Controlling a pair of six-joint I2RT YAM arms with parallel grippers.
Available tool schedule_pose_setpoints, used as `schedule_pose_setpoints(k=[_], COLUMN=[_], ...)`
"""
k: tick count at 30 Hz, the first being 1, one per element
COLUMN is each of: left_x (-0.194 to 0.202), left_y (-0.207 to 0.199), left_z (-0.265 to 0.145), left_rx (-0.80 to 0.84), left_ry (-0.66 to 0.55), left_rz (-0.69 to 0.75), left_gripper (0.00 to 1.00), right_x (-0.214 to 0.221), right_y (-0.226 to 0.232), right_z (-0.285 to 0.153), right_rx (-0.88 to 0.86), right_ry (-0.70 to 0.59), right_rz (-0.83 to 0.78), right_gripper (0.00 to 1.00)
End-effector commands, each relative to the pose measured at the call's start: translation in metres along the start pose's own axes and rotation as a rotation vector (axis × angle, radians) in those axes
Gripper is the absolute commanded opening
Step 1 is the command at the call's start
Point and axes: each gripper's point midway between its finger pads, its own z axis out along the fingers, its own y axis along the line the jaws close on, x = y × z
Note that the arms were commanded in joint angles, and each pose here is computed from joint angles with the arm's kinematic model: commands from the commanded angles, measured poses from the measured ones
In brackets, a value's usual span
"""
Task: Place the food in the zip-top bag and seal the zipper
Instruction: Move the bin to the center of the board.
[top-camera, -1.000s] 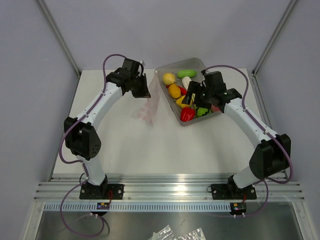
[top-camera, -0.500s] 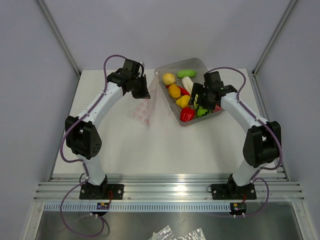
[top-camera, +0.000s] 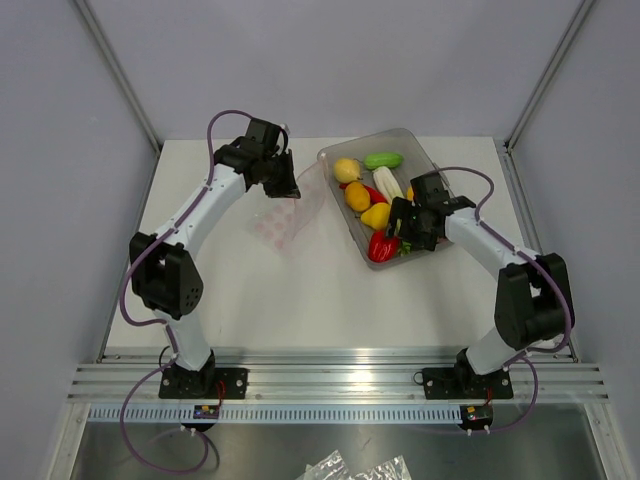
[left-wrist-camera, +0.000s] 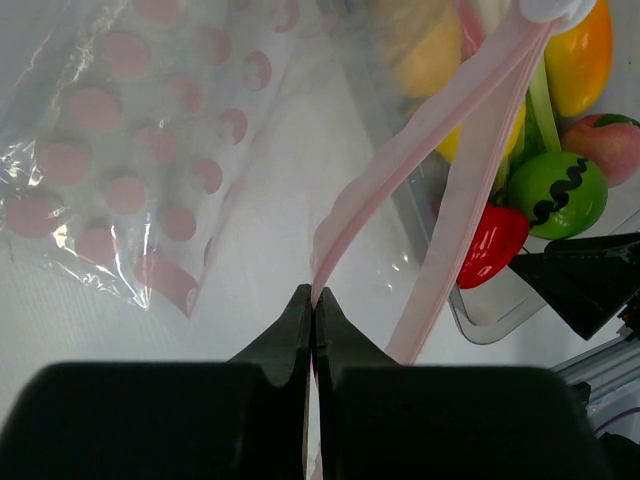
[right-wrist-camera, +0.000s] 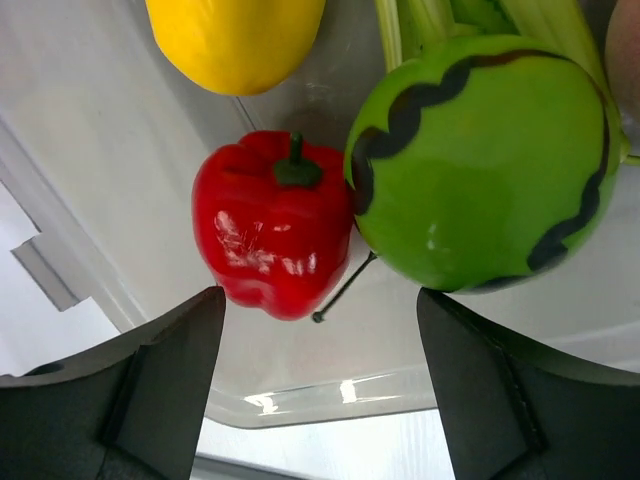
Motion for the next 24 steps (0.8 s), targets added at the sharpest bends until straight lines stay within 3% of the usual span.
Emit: schedule_pose_setpoints(k=[1,4,9,12,16,24], left_x=[-0.013,-0.013,-0.012,-0.011,-0.014,-0.009], left_y=[-0.017,-0.018,-0.018,-0.016,-0.011,-0.022], left_z=[-0.027,-0.029,-0.026,-0.027,-0.028,-0.027], left_rx=[0.06,0.061,0.055,0.038,-0.003,0.027], left_ry=[-0.075,-0.078,-0.072,-0.074,-0.098,-0.081], left_rz=[0.032,0.041,0.037,0.02,-0.01,0.014], left_gripper=[0.0,0.0,0.0,0.0,0.0,0.0], right_x=[0.013,0.009,-0.048,-0.083,-0.11,-0.134], right_y=[0.007,0.015,0.033,0.022,0.008,-0.005], right_z=[-0.036,-0.062,-0.1,-0.088,-0.031,0.043], right_rx=[-0.05,-0.097,-0.104,0.022,0.163,0.171], right_ry=[0.002,-0.039,-0.228,-0.28,-0.201,-0.064], right_rz=[0.047,0.036,-0.021,-0.065,-0.123,-0.164], right_gripper=[0.85,0.84,0.84,0.83,0.84,0.88])
